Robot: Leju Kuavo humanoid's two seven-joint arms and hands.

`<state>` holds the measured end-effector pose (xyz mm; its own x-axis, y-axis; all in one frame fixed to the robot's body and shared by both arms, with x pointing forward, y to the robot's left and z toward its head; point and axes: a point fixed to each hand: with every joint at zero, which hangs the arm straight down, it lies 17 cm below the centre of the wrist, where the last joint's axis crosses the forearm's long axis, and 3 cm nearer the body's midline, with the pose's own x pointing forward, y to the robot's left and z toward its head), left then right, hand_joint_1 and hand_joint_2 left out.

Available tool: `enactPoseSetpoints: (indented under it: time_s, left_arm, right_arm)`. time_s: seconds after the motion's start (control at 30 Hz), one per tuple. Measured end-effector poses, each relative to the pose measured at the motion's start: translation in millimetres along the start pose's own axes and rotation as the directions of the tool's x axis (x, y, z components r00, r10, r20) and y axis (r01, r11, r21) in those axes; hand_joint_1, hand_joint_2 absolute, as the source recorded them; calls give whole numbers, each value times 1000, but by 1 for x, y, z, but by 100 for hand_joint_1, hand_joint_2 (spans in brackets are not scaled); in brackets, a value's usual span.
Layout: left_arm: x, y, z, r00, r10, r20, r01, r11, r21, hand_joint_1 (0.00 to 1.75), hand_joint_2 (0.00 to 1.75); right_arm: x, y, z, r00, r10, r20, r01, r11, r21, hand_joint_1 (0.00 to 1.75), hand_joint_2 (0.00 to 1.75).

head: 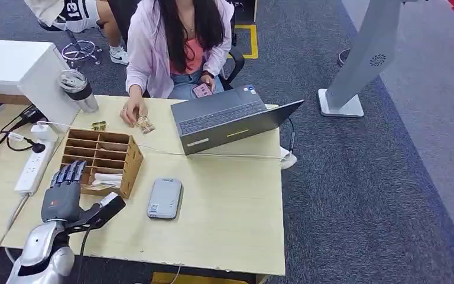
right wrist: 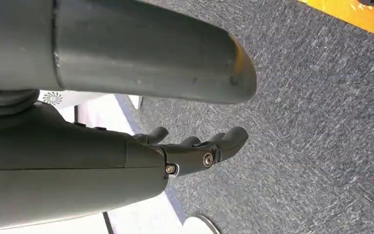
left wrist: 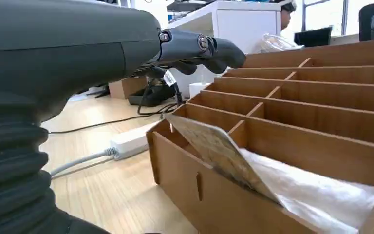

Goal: Pass the card to the sensor for recognition and then transmit it.

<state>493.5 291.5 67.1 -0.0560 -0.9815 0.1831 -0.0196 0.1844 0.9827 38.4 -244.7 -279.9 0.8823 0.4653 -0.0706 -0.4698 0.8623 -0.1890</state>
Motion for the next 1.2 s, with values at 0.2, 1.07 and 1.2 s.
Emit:
enactPoseSetpoints:
  time_s: [0.2, 1.07, 1.2]
  left_arm:
    - [-5, -6, 1, 1000, 3, -12, -3, 1000, -15, 0, 175]
    - [1, 4, -8, 1000, -5, 8, 5, 1000, 20, 0, 175]
    - [8, 15, -17, 1000, 2, 23, -3, 999, 42, 0, 175]
  right_arm:
    - [0, 0, 0, 1000, 0, 1, 0, 1000, 0, 0, 0]
    - [2, -1, 0, 1000, 10, 9, -10, 1000, -3, 0, 0]
    - [2, -1, 0, 1000, 15, 9, -15, 1000, -4, 0, 0]
